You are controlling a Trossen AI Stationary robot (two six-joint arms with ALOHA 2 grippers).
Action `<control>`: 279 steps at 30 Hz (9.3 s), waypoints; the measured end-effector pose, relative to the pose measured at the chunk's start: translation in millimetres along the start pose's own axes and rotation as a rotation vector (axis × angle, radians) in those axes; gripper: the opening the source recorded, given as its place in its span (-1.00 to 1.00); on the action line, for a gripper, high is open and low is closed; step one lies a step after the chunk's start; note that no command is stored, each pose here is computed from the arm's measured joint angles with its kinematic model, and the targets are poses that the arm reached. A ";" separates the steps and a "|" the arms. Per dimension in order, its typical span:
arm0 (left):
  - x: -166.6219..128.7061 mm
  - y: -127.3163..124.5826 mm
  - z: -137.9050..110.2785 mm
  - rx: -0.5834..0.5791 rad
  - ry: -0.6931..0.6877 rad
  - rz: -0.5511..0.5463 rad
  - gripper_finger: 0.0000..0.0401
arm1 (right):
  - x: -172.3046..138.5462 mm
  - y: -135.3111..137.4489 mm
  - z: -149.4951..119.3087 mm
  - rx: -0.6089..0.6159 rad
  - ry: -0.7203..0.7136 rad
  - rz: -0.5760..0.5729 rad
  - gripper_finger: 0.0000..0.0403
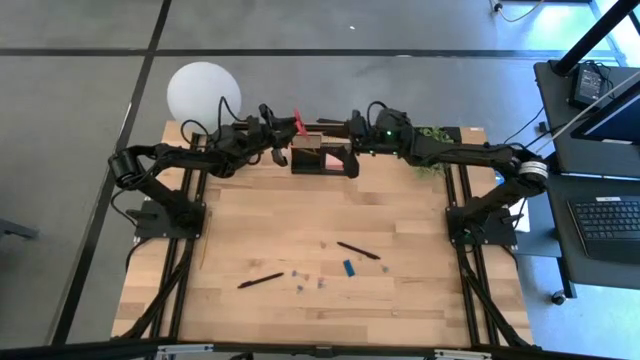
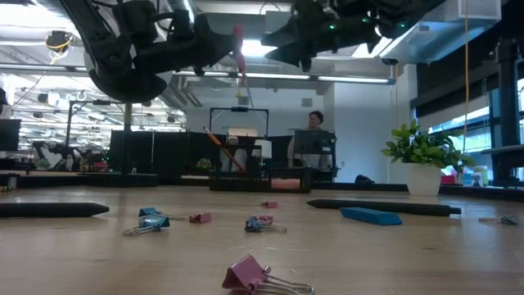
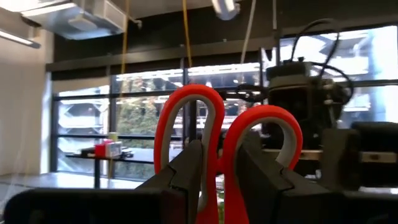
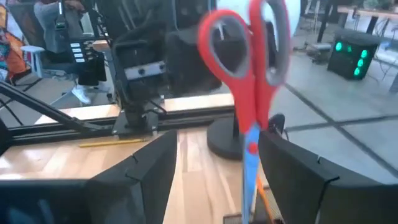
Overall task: Pick and place office supplies into organizer
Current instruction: Put the red scissors into the black desk organizer, then put the black pen into the black desk organizer
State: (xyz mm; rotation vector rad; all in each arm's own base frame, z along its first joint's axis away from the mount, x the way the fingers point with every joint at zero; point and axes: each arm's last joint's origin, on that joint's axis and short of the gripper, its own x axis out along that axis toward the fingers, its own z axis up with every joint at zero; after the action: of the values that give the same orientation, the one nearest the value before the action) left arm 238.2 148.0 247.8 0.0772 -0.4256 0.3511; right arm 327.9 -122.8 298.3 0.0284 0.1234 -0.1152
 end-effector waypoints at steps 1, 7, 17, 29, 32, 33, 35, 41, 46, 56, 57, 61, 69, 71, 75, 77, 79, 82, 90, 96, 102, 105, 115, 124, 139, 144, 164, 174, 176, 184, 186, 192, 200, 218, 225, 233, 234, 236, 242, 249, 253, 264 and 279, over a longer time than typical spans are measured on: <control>0.0 0.4 0.0 0.000 -0.001 0.014 -0.57 | 2.8 1.3 1.3 -0.021 -0.002 0.005 0.14; -0.3 4.0 0.4 0.001 -0.013 0.137 -0.57 | 11.2 7.6 5.8 -0.058 -0.014 0.028 0.14; -0.4 4.8 0.5 0.002 -0.020 0.215 -0.57 | 10.3 0.3 6.5 -0.103 -0.002 -0.338 0.14; 0.0 2.9 0.3 0.022 -0.018 0.215 -0.57 | 56.2 3.8 4.8 -0.132 0.017 -0.297 0.14; 0.0 2.8 0.3 0.022 -0.018 0.212 -0.57 | 69.0 2.0 5.4 -0.135 0.066 -0.292 0.14; 0.0 2.7 0.3 0.022 -0.018 0.212 -0.57 | 71.8 1.0 6.9 -0.134 0.078 -0.293 0.14; 0.1 2.4 0.6 0.022 -0.021 0.209 -0.57 | 75.0 -0.5 10.3 -0.134 0.086 -0.315 0.14; 0.5 0.0 2.0 0.019 -0.036 0.185 -0.57 | 77.1 -2.2 12.3 -0.155 0.097 -0.347 0.05; 0.5 0.0 2.4 0.017 -0.039 0.184 -0.57 | 77.1 -2.2 12.6 -0.154 0.096 -0.346 -0.14; 1.9 -7.6 1.8 0.008 -0.039 0.164 -0.57 | 76.9 -3.5 13.8 -0.156 0.084 -0.351 -0.48; 2.0 -8.8 1.7 0.007 -0.039 0.166 -0.57 | 76.9 -3.3 13.9 -0.156 0.084 -0.350 -0.50; 2.4 -11.0 1.6 0.006 -0.040 0.168 -0.57 | 76.9 -3.3 13.8 -0.155 0.085 -0.350 -0.53; 2.5 -11.2 1.6 0.003 -0.040 0.176 -0.56 | 77.1 -1.4 13.9 -0.153 0.085 -0.373 -0.55; 2.5 -11.1 1.6 0.002 -0.041 0.178 -0.54 | 77.2 -1.0 13.9 -0.152 0.085 -0.375 -0.55; 2.5 -11.3 1.7 0.001 -0.041 0.173 -0.46 | 77.1 -1.2 13.9 -0.150 0.085 -0.376 -0.65; 2.6 -11.8 1.6 -0.003 -0.041 0.166 -0.42 | 77.1 -1.5 13.9 -0.152 0.086 -0.378 -0.75; 2.6 -11.7 1.6 -0.004 -0.040 0.166 -0.39 | 77.1 -1.5 13.9 -0.154 0.085 -0.379 -0.80; 2.5 -11.7 1.6 -0.006 -0.040 0.167 -0.36 | 77.1 -1.4 13.9 -0.154 0.085 -0.378 -0.80; 2.6 -11.9 1.5 -0.002 -0.039 0.161 -0.34 | 77.1 -1.3 13.8 -0.154 0.087 -0.378 -0.80; 2.7 -12.5 1.6 0.000 -0.037 0.123 -0.28 | 76.5 -2.1 14.3 -0.154 0.088 -0.379 -0.80; 2.9 -12.1 -2.2 -0.001 0.004 0.129 -0.15 | 75.6 -5.9 12.8 -0.151 0.098 -0.383 -0.80; 2.9 -12.3 -3.5 -0.005 0.017 0.130 -0.09 | 75.2 -7.6 12.5 -0.142 0.099 -0.388 -0.80; 3.6 -22.3 -2.8 0.060 0.024 0.240 -0.10 | 74.0 -12.0 13.5 -0.130 0.092 -0.446 -0.80; 2.1 -48.1 -1.3 0.202 0.068 0.488 -0.11 | 74.2 -11.0 12.7 -0.131 0.099 -0.436 -0.80; -52.5 -63.0 29.0 0.071 0.063 0.382 -0.17 | 64.9 -46.2 6.3 -0.053 0.114 -0.276 -0.80; -74.5 -62.9 31.9 0.020 0.036 0.309 -0.20 | 71.5 -55.5 -6.5 -0.043 0.128 -0.243 -0.80; -93.3 -62.5 26.7 -0.077 0.044 0.269 -0.26 | 95.9 -66.3 -57.6 -0.012 0.239 -0.221 -0.79; -93.2 -62.7 26.6 -0.076 0.046 0.265 -0.26 | 101.1 -67.9 -75.3 0.005 0.298 -0.218 -0.79; -93.2 -62.8 26.6 -0.077 0.046 0.261 -0.26 | 101.0 -67.9 -75.3 0.004 0.299 -0.220 -0.79; -93.2 -62.9 26.2 -0.077 0.049 0.256 -0.26 | 100.2 -70.5 -75.4 -0.005 0.303 -0.255 -0.74; -93.2 -62.9 25.9 -0.077 0.053 0.256 -0.26 | 99.9 -71.3 -75.4 -0.006 0.303 -0.258 -0.73; -93.2 -63.0 24.9 -0.074 0.063 0.255 -0.26 | 98.8 -73.0 -77.0 -0.010 0.320 -0.260 -0.74; -93.1 -63.0 25.0 -0.075 0.063 0.254 -0.26 | 98.0 -72.6 -80.0 -0.002 0.351 -0.257 -0.68; -93.1 -63.0 24.9 -0.067 0.064 0.253 -0.26 | 97.7 -72.4 -80.5 0.049 0.351 -0.263 -0.66; -93.1 -63.1 24.9 -0.065 0.065 0.251 -0.26 | 91.6 -66.6 -69.7 0.058 0.369 -0.256 -0.66; -92.8 -64.2 25.0 -0.067 0.064 0.211 -0.26 | 73.7 -42.7 -37.3 -0.042 0.397 -0.196 -0.66; -92.8 -64.3 25.0 -0.066 0.064 0.209 -0.26 | 70.0 -38.3 -33.2 -0.043 0.411 -0.184 -0.66; -92.8 -64.6 25.0 -0.060 0.064 0.204 -0.26 | 63.4 -29.1 -23.8 -0.044 0.418 -0.159 -0.65; -92.7 -64.8 25.0 -0.056 0.065 0.198 -0.26 | 37.3 7.9 -10.8 0.012 0.575 -0.043 -0.46; -92.8 -64.8 24.1 -0.034 0.077 0.197 -0.26 | 9.8 54.3 -14.5 0.106 0.838 0.025 -0.04; -92.9 -64.8 23.0 -0.019 0.090 0.197 -0.26 | -3.2 81.9 -24.3 0.104 1.018 0.072 0.09; -94.3 -65.8 12.3 -0.068 0.196 0.175 -0.26 | -23.4 143.7 -35.0 0.281 1.236 0.003 0.10; -95.2 -66.7 7.7 -0.066 0.245 0.148 -0.26 | -17.1 199.7 -77.9 0.252 1.392 -0.119 0.02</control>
State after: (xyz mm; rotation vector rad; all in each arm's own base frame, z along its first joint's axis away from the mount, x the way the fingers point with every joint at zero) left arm 177.3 54.2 215.0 -0.0617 -0.2005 0.4856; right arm 324.9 80.2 227.4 0.3531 1.5025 -0.2128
